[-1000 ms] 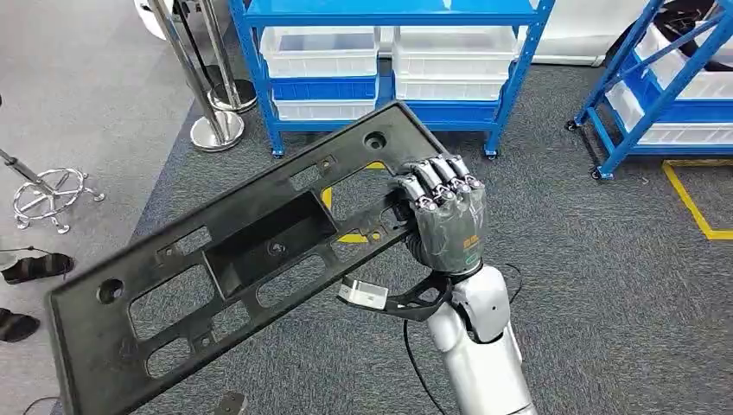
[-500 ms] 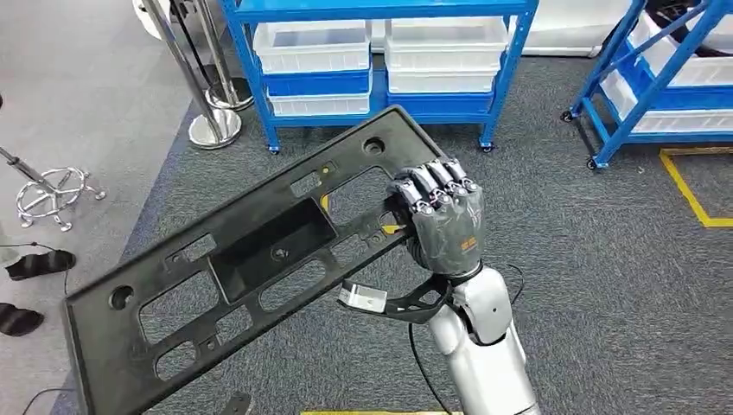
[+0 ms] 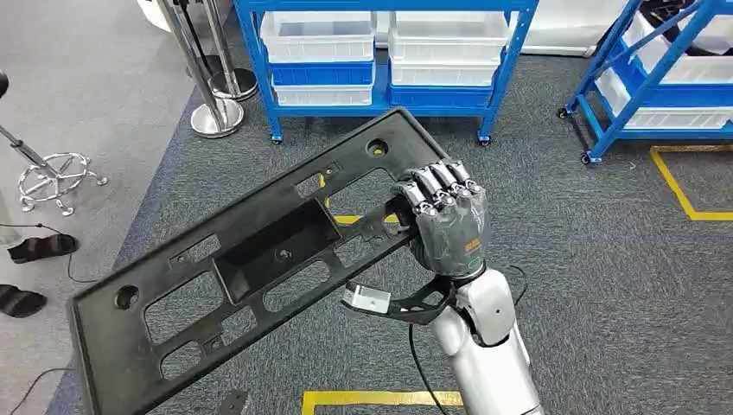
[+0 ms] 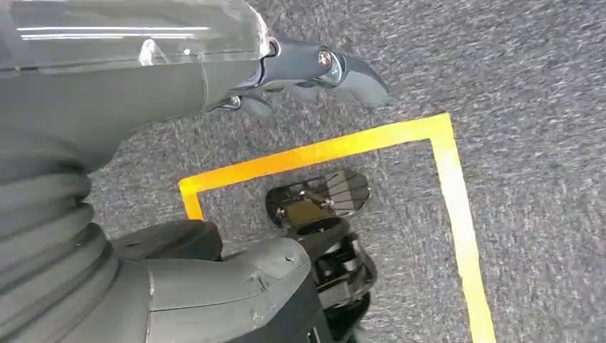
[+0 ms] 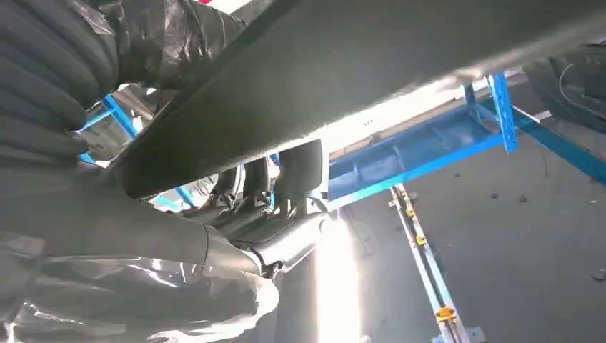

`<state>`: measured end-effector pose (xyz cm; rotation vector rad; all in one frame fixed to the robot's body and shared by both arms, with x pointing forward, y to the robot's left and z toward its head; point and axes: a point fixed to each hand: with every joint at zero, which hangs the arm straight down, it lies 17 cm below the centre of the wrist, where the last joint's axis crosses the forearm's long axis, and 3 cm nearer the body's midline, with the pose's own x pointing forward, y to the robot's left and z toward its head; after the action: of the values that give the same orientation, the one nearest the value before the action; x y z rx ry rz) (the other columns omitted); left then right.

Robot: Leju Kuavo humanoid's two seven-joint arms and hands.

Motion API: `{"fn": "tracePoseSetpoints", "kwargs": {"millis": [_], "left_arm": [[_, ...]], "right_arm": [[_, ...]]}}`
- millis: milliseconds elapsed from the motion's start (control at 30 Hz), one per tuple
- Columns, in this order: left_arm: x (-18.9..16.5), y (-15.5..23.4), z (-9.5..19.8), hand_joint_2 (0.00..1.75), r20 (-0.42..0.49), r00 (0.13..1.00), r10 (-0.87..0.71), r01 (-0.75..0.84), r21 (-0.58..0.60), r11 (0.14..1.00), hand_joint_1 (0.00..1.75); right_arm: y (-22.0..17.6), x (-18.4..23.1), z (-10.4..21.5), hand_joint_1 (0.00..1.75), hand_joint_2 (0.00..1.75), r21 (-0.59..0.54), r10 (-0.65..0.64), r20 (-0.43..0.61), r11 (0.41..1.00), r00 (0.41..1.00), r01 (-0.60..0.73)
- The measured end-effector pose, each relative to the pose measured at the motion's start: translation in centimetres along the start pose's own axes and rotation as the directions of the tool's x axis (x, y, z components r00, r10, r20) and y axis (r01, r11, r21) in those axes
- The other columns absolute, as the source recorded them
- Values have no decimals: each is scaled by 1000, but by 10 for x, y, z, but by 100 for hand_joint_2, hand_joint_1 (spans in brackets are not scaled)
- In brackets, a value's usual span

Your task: Take the parts from the cabinet and place them on the table.

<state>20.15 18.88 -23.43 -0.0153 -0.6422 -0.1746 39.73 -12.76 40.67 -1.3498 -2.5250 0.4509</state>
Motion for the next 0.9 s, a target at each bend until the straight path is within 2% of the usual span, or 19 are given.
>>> {"fn": "tracePoseSetpoints", "kwargs": {"millis": [900], "left_arm": [[5,-7,0,175,22,1000,1,0,-16,1000,0]], "right_arm": [[1,-3,3,175,175,6,-27,-12,1000,1000,27]]}}
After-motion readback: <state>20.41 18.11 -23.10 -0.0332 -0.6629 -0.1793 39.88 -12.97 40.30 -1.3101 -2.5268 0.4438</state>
